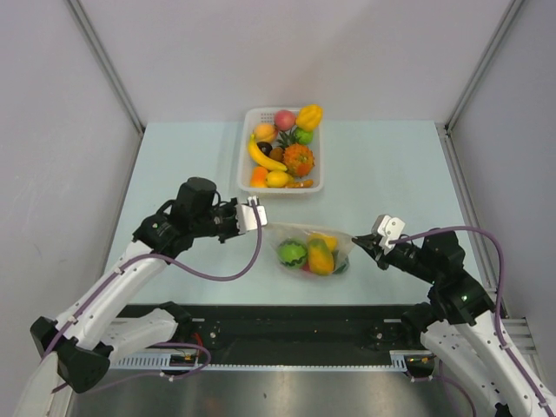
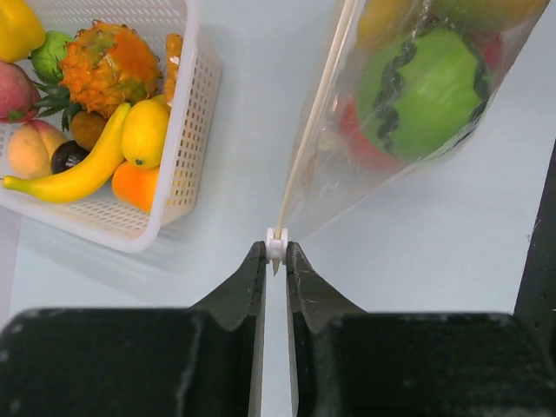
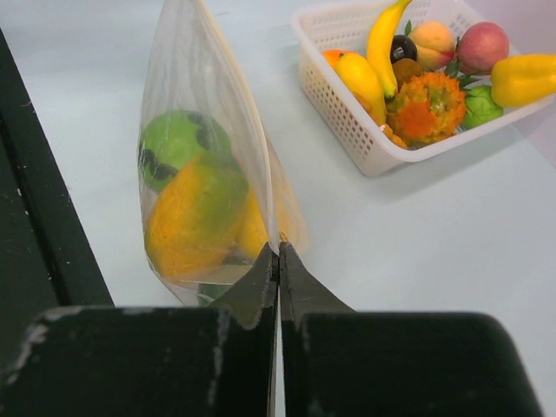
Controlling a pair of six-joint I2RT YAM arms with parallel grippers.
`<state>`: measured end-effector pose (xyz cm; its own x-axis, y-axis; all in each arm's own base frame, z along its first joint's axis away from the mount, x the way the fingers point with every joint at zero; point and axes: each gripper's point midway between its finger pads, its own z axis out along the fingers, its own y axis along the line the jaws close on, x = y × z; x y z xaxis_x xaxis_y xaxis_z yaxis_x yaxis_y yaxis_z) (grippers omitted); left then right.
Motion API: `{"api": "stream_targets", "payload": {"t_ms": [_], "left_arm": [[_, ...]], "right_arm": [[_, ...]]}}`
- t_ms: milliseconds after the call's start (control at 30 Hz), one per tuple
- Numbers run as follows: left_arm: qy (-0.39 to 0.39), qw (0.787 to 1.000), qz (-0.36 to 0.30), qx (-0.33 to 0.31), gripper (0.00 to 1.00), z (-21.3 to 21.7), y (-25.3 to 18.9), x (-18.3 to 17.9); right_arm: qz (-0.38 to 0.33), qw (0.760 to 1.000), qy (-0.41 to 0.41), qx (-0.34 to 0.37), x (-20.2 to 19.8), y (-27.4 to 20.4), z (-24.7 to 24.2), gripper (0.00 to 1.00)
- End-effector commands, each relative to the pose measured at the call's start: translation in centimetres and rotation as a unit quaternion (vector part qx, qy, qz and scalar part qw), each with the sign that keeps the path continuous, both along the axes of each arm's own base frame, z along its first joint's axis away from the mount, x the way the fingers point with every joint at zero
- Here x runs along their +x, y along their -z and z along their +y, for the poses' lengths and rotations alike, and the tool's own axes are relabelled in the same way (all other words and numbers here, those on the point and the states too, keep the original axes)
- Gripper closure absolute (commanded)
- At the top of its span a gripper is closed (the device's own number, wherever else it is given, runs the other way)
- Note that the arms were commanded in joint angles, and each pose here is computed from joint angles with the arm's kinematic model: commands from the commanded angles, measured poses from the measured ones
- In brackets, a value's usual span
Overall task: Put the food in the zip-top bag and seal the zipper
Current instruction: Zip the zipper food storage bag at the center of the board, then place the zipper food storage bag at the center of the board.
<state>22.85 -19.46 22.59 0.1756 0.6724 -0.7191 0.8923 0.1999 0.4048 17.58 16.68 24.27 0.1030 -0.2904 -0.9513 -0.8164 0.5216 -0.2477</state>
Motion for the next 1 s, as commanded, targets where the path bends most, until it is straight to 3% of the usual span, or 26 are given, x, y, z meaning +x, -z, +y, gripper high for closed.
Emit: {"api": "stream_targets", "payload": {"t_ms": [0, 33, 133, 167, 200, 300, 467, 633, 800, 900, 967], "left_arm": [[-0.030, 0.999, -0.006, 0.019, 0.86, 1.8, 0.6, 0.2], [-0.028, 0.999, -0.006, 0.015, 0.85, 1.7, 0.4, 0.1], [-0.007, 1.000, -0.001, -0.022, 0.57, 0.4, -1.5, -0.5], [0.002, 0.999, 0.003, -0.052, 0.40, -0.5, -3.1, -0.8], [0.010, 0.998, 0.007, -0.063, 0.34, -1.2, -3.8, -1.0], [0.036, 0.997, -0.015, -0.073, 0.22, -3.7, -6.3, -1.4], [0.076, 0.995, 0.018, -0.058, 0.10, -7.4, -6.0, -2.4], [0.105, 0.993, 0.010, -0.052, 0.03, -10.3, -5.0, -2.8], [0.117, 0.993, 0.029, -0.013, 0.07, -12.3, -2.0, -1.5], [0.132, 0.990, 0.049, 0.000, 0.22, -12.9, -0.9, -1.8], [0.150, 0.987, 0.061, 0.006, 0.42, -13.2, -0.8, -2.6]], "right_arm": [[-0.031, 0.999, 0.007, 0.004, 0.3, -2.1, -0.3, 1.00], [-0.029, 1.000, 0.000, 0.005, 0.1, -2.0, -0.2, 1.00], [-0.022, 1.000, -0.017, 0.005, -0.2, -1.8, 0.3, 1.00], [-0.017, 1.000, -0.022, 0.003, -0.2, -1.6, 0.5, 1.00], [-0.015, 1.000, -0.026, 0.003, -0.3, -1.6, 0.6, 1.00], [-0.011, 1.000, -0.028, 0.004, -0.1, -1.4, 0.8, 1.00], [-0.007, 0.999, -0.031, 0.009, 0.0, -1.6, 1.1, 1.00], [-0.011, 0.999, -0.031, 0.013, -0.2, -2.0, 1.0, 1.00], [-0.009, 0.999, -0.029, 0.017, -0.4, -2.3, 0.9, 1.00], [-0.008, 0.999, -0.030, 0.022, -0.8, -2.7, 0.8, 1.00], [-0.005, 0.999, -0.030, 0.024, -0.9, -2.8, 0.8, 1.00]]}}
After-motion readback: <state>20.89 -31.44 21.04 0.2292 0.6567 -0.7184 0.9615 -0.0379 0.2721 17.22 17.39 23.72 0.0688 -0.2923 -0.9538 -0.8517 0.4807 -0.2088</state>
